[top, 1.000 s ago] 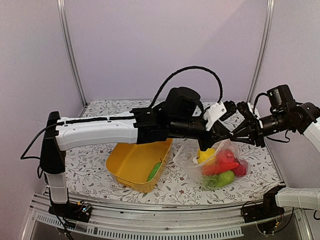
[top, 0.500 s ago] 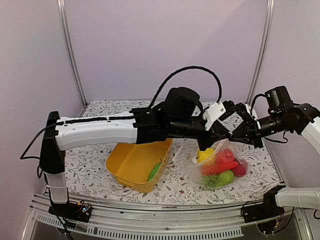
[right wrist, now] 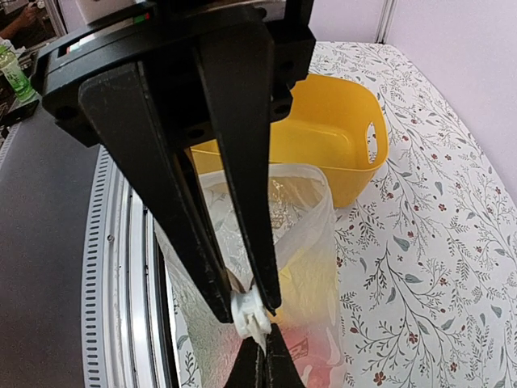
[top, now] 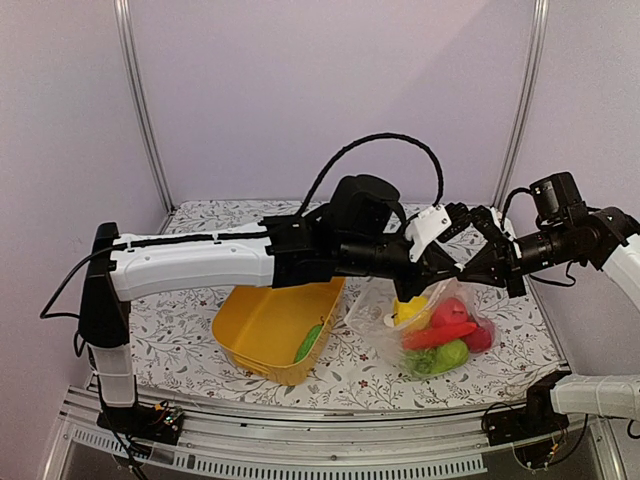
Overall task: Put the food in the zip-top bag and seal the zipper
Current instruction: Hold the zipper from the zipper food storage bag, then zip the zipper of the food storage bag.
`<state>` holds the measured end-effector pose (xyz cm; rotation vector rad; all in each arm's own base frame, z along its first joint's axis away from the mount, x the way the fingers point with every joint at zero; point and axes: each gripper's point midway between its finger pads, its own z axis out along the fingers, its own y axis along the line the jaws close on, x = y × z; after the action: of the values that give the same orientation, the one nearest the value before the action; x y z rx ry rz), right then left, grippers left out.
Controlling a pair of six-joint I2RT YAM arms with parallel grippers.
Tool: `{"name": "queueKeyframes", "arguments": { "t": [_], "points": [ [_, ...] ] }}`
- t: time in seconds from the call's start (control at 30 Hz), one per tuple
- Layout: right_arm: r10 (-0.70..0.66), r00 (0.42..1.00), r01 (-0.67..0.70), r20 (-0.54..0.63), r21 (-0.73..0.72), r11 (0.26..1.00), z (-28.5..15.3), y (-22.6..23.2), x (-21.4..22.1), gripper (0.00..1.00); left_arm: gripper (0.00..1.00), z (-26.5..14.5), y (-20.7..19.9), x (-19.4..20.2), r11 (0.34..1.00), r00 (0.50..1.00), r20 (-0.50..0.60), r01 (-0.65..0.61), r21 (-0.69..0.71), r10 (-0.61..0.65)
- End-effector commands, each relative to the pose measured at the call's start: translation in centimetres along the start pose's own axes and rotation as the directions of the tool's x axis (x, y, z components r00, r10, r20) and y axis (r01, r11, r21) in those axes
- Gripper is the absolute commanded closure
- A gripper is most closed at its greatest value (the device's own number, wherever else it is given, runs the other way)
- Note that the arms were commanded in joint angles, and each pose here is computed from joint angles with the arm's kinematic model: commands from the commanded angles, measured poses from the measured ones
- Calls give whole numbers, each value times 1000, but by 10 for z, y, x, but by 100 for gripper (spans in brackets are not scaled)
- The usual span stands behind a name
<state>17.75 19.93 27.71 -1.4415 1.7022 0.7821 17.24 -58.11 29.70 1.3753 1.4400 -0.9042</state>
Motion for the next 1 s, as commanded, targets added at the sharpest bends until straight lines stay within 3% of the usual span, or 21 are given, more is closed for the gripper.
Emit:
{"name": "queueKeyframes", "arguments": {
  "t": [0.0, 0.2, 0.4, 0.97],
  "points": [
    [-23, 999, 23, 25, 9, 1000, -5, 1, -10, 100, 92, -8, 0, -10, 1000, 1000, 10, -4, 2, 4],
    [-34, 999, 33, 32, 19, 999, -6, 1, -13, 100, 100, -9, 0, -12, 1000, 1000, 7, -2, -3, 2],
    [-84, 994, 76, 66, 116, 990, -16, -8, -25, 100, 100, -17, 6, -6, 999, 999, -42, 22, -26, -23],
    [-67, 993, 48, 93, 198, 979, -28, -40, -26, 100, 100, -64, 20, 59, 985, 978, -175, 87, -148, -113]
  ]
}}
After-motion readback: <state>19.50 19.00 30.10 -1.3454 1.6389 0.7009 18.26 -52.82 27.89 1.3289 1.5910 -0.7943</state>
